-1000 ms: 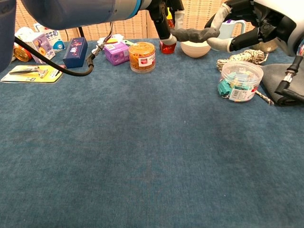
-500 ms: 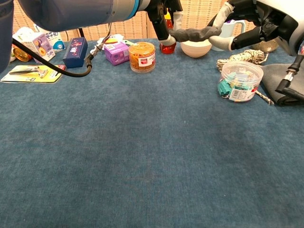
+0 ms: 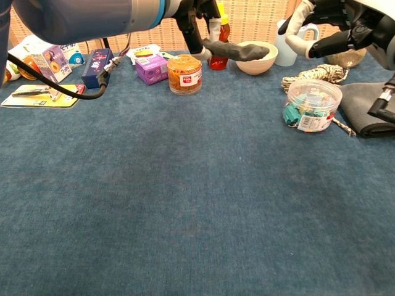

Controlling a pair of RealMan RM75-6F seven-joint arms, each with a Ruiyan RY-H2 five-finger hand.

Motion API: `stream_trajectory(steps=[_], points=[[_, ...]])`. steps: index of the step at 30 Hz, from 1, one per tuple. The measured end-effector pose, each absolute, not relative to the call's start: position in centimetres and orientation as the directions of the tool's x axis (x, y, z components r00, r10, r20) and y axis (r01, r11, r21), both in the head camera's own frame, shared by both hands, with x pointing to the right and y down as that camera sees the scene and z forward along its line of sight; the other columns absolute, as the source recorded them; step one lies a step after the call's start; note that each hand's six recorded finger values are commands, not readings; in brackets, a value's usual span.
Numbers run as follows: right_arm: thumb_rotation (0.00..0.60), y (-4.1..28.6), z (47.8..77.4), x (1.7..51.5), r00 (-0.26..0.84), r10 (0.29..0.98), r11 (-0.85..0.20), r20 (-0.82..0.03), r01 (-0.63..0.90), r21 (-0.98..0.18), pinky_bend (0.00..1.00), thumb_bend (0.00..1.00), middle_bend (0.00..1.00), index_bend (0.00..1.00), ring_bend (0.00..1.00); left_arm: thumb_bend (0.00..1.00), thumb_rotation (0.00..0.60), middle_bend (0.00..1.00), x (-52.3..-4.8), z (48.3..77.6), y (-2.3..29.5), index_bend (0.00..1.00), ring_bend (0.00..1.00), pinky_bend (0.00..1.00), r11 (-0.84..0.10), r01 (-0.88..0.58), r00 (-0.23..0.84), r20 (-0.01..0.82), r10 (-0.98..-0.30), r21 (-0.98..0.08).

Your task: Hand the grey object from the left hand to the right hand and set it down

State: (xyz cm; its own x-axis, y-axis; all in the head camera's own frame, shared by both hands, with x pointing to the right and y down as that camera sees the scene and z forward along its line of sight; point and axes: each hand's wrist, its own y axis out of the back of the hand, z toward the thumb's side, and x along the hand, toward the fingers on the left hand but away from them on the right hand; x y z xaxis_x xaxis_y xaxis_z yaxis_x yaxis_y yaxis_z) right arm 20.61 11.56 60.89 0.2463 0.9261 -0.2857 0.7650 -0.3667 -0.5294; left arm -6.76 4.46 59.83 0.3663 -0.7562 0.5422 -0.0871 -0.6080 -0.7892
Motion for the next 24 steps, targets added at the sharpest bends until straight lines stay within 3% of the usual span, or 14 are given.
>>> stream_trajectory(steps=[15,24], points=[[0.600,11.8,61.0,22.0,0.234,0.926,-0.364,-0.295,0.759,-0.540,0.06,0.78,0.33,0.69,0.22,0.50,0.600,0.27,-10.8,60.2,2.7,0.77,0.09,0.00,-0.599,-0.115,0.307,0.545,-0.780,-0.792],[0.600,12.5,61.3,23.6,0.225,0.922,-0.371,-0.315,0.746,-0.553,0.03,0.64,0.27,0.58,0.16,0.50,0.600,0.27,-13.0,60.2,3.0,0.77,0.08,0.00,-0.581,-0.095,0.317,0.529,-0.787,-0.808]])
